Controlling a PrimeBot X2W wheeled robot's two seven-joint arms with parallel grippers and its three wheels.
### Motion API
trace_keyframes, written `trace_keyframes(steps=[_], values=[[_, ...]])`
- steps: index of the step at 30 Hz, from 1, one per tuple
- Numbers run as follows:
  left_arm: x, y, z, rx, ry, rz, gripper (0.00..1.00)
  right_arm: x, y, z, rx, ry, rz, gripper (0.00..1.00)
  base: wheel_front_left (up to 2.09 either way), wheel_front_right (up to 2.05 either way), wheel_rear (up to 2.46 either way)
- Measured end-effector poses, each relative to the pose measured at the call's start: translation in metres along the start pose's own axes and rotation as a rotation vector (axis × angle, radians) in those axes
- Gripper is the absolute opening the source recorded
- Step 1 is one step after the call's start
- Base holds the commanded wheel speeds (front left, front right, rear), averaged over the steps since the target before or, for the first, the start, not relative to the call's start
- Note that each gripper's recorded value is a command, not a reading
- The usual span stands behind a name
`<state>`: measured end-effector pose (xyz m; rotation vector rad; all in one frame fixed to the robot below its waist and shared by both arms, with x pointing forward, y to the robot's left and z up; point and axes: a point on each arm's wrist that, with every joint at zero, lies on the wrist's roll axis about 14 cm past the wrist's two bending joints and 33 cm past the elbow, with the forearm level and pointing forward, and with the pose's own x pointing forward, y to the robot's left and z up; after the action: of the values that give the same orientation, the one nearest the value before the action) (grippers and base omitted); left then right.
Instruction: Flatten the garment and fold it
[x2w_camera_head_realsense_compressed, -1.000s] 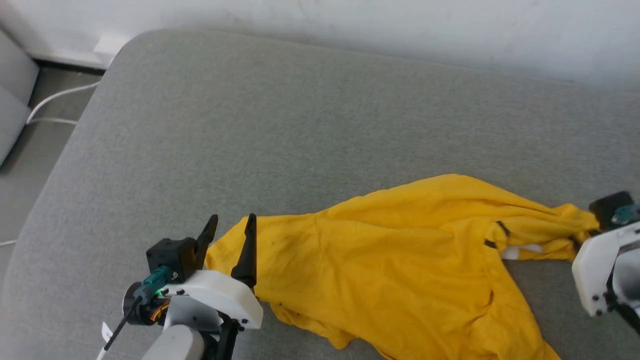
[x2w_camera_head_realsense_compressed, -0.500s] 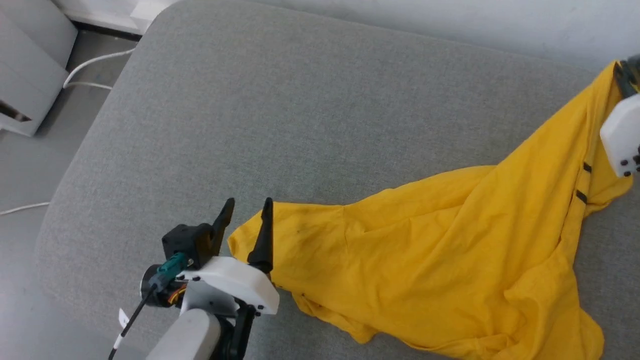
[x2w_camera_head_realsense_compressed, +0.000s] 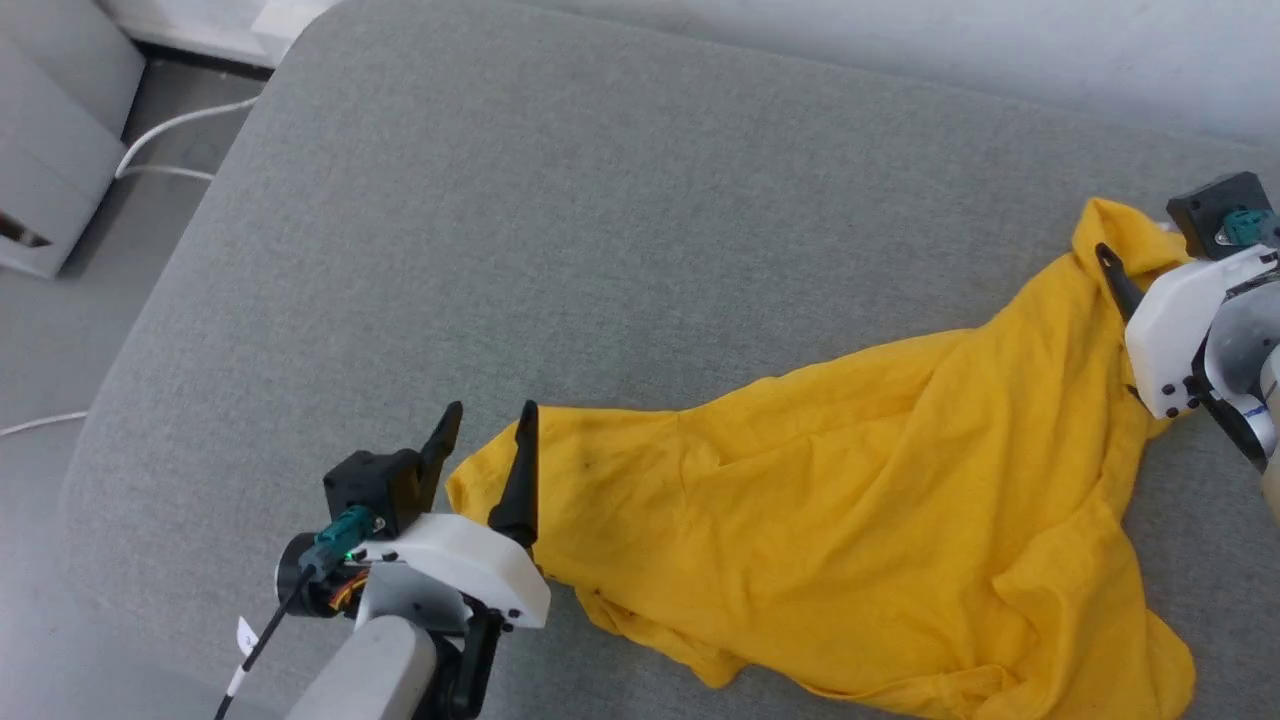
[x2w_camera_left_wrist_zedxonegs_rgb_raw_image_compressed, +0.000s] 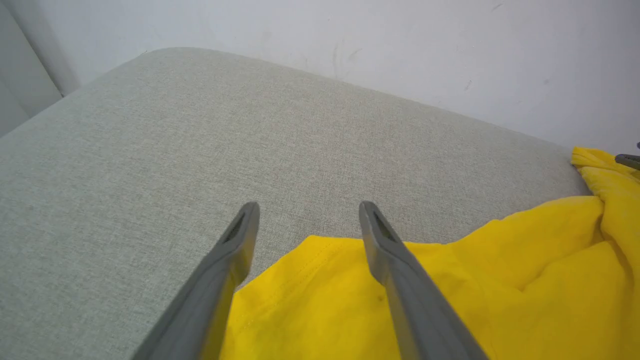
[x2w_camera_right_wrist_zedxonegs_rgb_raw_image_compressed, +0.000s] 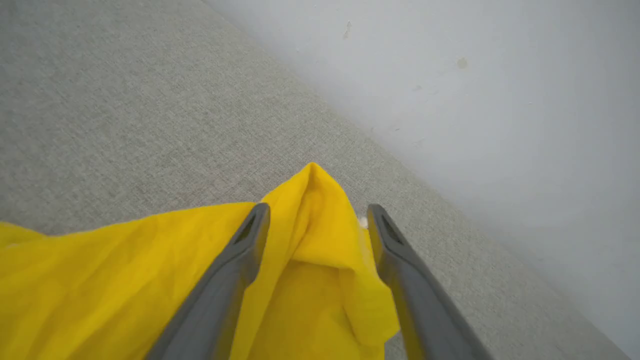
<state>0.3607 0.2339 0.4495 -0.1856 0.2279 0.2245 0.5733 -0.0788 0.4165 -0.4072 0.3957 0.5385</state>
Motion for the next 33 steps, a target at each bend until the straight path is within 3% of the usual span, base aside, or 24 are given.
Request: trace_keyframes(steps=[7,14,19,26,33], values=[[-0.003,-0.003,0.012,0.004,-0.036,-0.035,1.0,-0.045,-0.014,0.037,0.158,-0.199,-0.043,1.0,0.0,0.0,0.0],[-0.009,-0.017,0.012,-0.002,-0.037,-0.086,1.0,-0.111,0.008,0.028,0.246,-0.256,-0.016,1.0,0.0,0.0,0.0],[-0.008,-0.034,0.012,0.01,-0.028,-0.141,1.0,-0.156,0.064,0.0,0.252,-0.141,0.109,1.0,0.0,0.0,0.0],[-0.004,-0.049,0.011,0.011,-0.018,-0.183,1.0,-0.21,0.127,-0.062,0.226,0.154,0.27,1.0,0.0,0.0,0.0],[-0.002,-0.049,-0.002,0.011,0.022,-0.176,1.0,-0.215,0.142,-0.096,0.101,0.304,0.326,1.0,0.0,0.0,0.0]])
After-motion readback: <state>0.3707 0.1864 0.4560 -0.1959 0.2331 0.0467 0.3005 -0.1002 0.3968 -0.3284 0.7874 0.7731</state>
